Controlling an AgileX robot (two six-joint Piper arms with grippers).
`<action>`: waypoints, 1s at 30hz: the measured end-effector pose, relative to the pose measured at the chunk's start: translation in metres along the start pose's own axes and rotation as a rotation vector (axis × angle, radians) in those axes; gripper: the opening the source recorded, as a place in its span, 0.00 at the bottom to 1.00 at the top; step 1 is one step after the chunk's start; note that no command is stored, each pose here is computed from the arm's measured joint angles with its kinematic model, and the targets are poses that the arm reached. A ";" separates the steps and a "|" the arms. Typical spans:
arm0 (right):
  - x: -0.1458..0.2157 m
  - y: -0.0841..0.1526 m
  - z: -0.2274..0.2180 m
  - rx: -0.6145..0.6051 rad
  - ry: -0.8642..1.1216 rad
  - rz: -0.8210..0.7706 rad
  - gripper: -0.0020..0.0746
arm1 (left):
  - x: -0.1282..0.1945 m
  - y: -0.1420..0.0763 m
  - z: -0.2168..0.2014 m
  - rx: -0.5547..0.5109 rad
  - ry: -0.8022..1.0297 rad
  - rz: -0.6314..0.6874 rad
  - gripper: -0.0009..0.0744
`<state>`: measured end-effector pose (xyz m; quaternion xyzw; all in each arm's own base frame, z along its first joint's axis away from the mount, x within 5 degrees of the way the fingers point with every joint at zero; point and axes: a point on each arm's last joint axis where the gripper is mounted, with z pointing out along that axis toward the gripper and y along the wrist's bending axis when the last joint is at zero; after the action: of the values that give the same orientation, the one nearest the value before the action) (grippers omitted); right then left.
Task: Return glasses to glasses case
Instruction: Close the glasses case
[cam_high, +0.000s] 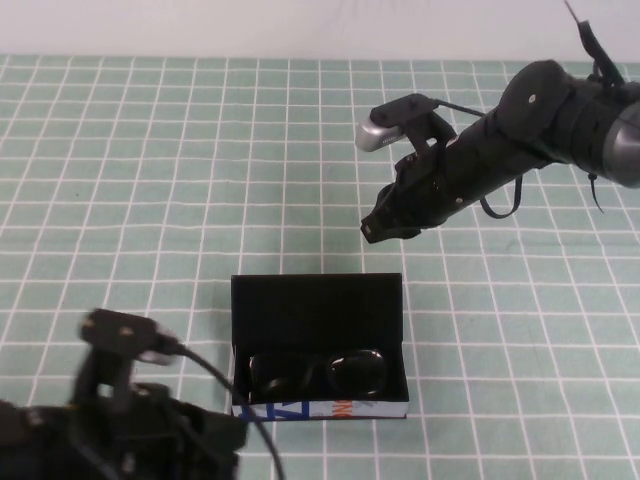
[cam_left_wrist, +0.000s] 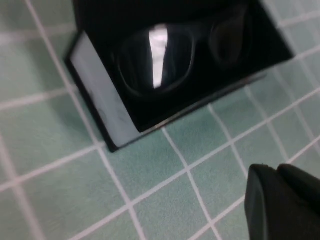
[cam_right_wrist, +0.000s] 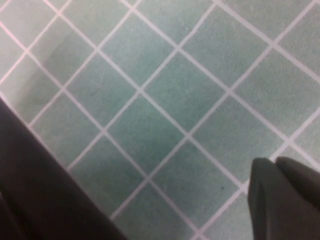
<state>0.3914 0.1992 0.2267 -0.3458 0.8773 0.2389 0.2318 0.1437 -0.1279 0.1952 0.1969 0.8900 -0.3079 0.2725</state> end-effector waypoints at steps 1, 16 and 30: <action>0.000 -0.001 0.002 0.002 0.000 -0.003 0.01 | 0.002 0.000 0.009 0.005 0.019 0.001 0.01; 0.007 -0.009 0.023 -0.036 0.053 -0.037 0.01 | -0.017 0.003 0.078 0.022 0.110 0.047 0.01; -0.006 0.008 0.009 -0.209 0.098 -0.131 0.01 | -0.027 0.010 0.078 -0.074 0.074 0.084 0.01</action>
<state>0.3915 0.2127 0.2257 -0.4357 0.8334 0.2964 0.1666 0.1983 -0.1767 0.1550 0.2352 0.9013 -0.2553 0.2591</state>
